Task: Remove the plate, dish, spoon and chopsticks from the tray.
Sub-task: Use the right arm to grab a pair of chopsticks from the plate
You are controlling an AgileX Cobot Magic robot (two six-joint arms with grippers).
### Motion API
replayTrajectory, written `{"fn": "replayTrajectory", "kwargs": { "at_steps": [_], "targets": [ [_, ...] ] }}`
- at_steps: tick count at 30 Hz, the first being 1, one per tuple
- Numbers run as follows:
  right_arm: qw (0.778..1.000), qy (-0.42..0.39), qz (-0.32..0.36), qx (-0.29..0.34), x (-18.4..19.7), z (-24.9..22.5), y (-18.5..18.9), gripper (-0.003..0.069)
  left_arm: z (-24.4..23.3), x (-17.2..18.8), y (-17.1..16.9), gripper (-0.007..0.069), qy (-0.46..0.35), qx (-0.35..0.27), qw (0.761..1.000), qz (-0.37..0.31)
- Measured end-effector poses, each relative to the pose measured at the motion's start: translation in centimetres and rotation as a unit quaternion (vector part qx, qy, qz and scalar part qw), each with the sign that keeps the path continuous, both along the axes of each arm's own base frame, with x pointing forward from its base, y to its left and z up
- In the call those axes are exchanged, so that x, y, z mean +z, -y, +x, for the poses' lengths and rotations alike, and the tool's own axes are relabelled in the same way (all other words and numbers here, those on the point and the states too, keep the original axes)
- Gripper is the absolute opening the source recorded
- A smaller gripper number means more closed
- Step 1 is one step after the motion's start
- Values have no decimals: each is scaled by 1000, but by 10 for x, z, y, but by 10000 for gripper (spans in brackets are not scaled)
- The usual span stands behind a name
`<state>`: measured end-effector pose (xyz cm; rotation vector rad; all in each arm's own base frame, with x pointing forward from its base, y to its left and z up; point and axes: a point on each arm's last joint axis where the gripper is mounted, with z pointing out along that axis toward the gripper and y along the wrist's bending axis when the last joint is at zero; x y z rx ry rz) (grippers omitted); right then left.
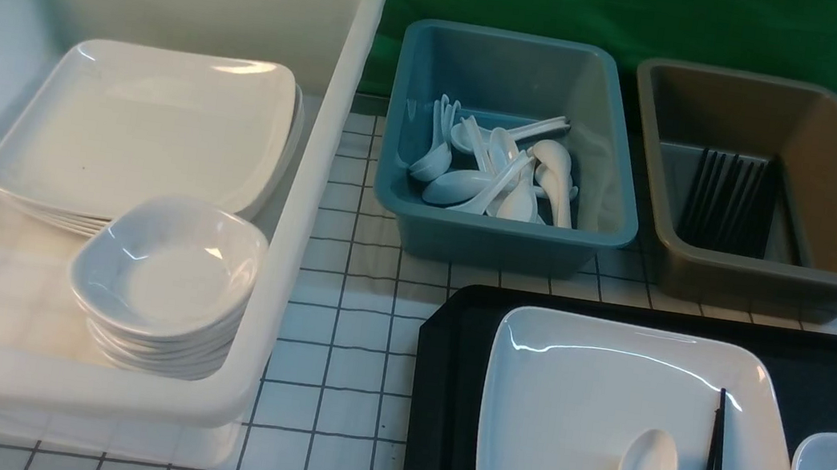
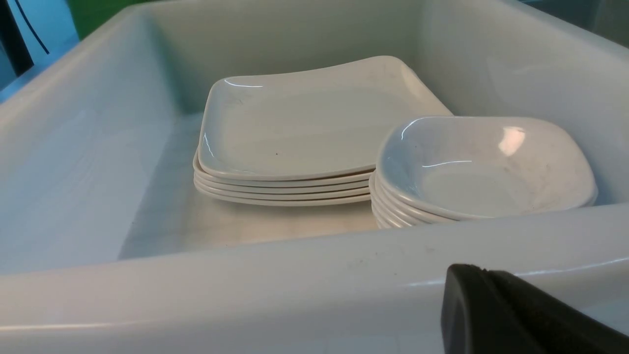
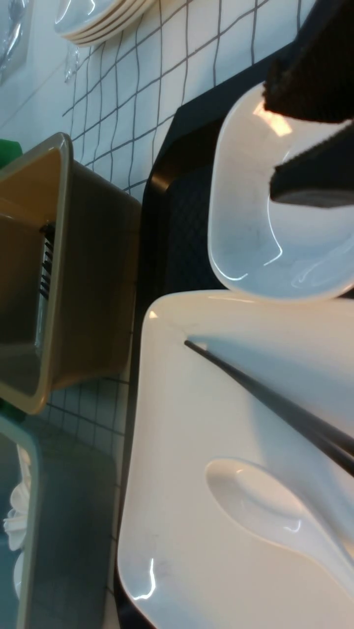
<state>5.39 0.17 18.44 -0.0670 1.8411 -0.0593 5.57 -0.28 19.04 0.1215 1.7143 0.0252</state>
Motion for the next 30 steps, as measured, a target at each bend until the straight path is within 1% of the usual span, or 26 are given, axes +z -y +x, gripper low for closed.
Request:
{"fn": "replayTrajectory", "kwargs": {
  "at_steps": [13,14,15,16,17,18,21,22,23,24,26,30],
  "targets": [
    [1000,1,2,-1,0,0,0,246,0,0,0,21,0,0,1000,0],
    [1000,4,21,-4,1,0,0,246,0,0,0,21,0,0,1000,0],
    [997,6,72,-13,1,0,-1,246,0,0,0,21,0,0,1000,0],
    [996,6,84,-14,1,0,-1,246,0,0,0,21,0,0,1000,0],
    [989,6,144,-23,1,0,-3,246,0,0,0,21,0,0,1000,0],
    [962,6,269,-40,2,1,-6,246,0,0,0,21,0,0,1000,0],
    [902,0,426,-70,2,1,-8,246,0,0,0,21,0,0,1000,0],
    [882,-1,465,-79,2,1,-8,246,0,0,0,21,0,0,1000,0],
    [879,-1,470,-79,2,1,-8,246,0,0,0,21,0,0,1000,0],
    [866,-3,494,-85,2,1,-8,246,0,0,0,21,0,0,1000,0],
    [856,-2,509,-88,3,1,-9,246,0,0,0,21,0,0,1000,0],
    [849,-1,521,-90,3,1,-8,245,0,0,0,21,1,0,1000,0]
  ]
}}
